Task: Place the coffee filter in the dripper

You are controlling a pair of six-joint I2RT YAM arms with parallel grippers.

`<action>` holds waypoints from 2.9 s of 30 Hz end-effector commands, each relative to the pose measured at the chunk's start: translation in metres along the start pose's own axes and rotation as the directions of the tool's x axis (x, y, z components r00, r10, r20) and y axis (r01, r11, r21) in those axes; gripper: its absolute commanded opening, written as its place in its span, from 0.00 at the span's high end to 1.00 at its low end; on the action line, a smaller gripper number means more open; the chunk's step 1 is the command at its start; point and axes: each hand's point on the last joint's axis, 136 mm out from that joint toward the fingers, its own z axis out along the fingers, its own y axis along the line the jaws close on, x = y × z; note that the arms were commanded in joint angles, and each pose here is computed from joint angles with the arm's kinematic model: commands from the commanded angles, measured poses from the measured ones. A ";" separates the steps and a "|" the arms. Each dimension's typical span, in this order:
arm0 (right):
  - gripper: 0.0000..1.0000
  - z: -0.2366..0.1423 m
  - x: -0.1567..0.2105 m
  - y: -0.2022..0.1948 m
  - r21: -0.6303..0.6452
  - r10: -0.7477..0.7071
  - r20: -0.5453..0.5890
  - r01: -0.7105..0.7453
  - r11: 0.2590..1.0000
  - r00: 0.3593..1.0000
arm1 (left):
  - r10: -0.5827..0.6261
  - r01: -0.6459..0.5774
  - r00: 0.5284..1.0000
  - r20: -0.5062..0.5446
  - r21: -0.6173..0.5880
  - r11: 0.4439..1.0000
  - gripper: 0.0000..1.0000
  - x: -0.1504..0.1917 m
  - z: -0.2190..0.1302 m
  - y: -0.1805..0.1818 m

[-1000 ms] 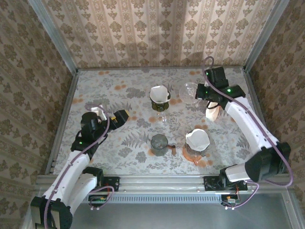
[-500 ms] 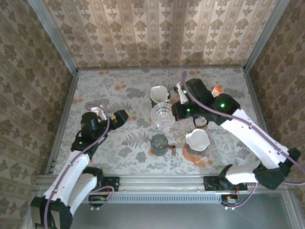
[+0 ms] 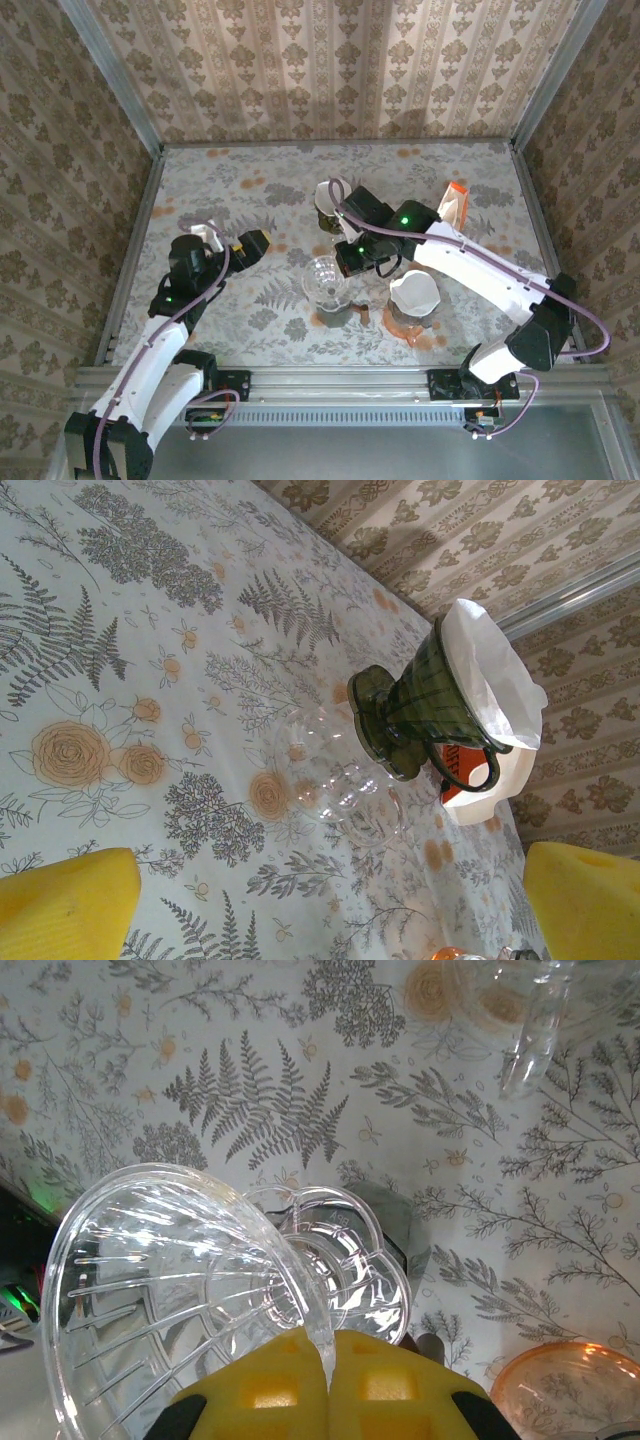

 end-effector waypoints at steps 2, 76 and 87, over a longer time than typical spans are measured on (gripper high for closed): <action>1.00 0.008 0.010 0.001 -0.011 0.015 -0.048 -0.016 1.000 0.999 | -0.003 0.003 1.000 0.008 0.017 1.000 0.00 -0.001 -0.001 -0.001; 0.64 0.020 0.013 -0.330 0.522 0.550 0.473 -0.721 0.455 0.689 | -0.070 0.072 0.997 -0.022 0.060 0.996 0.02 -0.002 0.011 0.003; 0.66 0.032 0.018 -0.341 0.515 0.588 0.484 -0.754 0.408 0.648 | -0.072 0.073 0.997 -0.017 0.055 0.996 0.01 -0.002 0.008 0.004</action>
